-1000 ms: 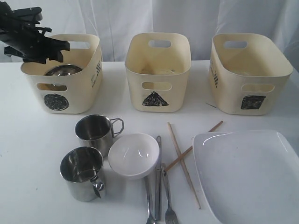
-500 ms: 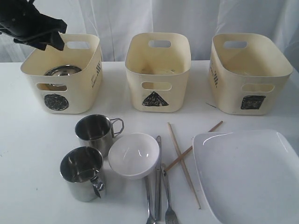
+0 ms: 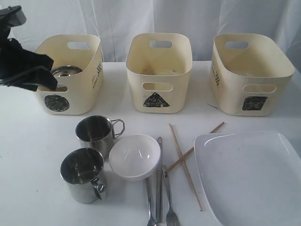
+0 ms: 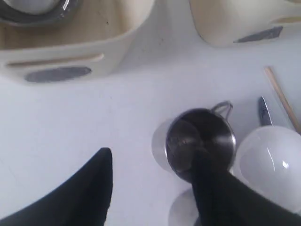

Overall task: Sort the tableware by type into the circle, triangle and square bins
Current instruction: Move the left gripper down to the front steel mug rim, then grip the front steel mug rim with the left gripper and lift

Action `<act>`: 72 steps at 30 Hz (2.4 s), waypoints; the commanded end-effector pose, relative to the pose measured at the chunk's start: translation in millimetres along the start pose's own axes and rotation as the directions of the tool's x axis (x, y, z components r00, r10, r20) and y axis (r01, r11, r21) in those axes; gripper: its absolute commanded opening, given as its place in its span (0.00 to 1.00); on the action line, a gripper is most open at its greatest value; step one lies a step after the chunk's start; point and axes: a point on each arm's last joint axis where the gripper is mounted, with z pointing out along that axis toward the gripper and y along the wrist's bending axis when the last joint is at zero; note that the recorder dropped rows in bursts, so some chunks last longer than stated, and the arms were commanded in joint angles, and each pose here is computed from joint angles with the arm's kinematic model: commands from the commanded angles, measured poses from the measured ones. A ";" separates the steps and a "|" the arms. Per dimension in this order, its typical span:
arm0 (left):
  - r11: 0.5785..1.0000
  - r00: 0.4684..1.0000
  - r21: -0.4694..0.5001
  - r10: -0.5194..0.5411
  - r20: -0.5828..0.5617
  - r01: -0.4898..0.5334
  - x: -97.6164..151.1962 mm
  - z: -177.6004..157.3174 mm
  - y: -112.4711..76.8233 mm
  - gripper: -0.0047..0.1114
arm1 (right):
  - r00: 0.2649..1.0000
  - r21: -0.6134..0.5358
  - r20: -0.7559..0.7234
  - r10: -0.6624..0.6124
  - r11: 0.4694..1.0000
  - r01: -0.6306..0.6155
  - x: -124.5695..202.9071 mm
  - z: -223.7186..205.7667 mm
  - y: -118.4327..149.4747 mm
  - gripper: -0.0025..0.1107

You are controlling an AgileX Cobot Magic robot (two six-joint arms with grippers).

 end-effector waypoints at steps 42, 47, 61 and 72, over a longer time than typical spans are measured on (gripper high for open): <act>0.959 0.912 0.180 0.265 -0.312 -0.218 86.6 83.4 -44.8 0.62 | 1.000 -0.001 0.002 0.004 1.000 -0.004 1.2 0.4 -0.1 0.02; 0.959 0.900 0.189 0.266 -0.346 -0.211 90.4 94.7 -42.1 0.62 | 1.000 -0.001 0.002 0.004 1.000 -0.004 1.2 0.4 -0.1 0.02; 0.959 0.882 0.202 0.266 -0.389 -0.200 92.7 102.1 -40.8 0.09 | 1.000 -0.001 0.002 0.004 1.000 -0.004 1.2 0.4 -0.1 0.02; 0.944 0.871 0.202 0.321 -0.372 -0.262 71.4 60.9 -51.3 0.04 | 1.000 -0.001 0.002 0.004 1.000 -0.004 1.2 0.4 -0.1 0.02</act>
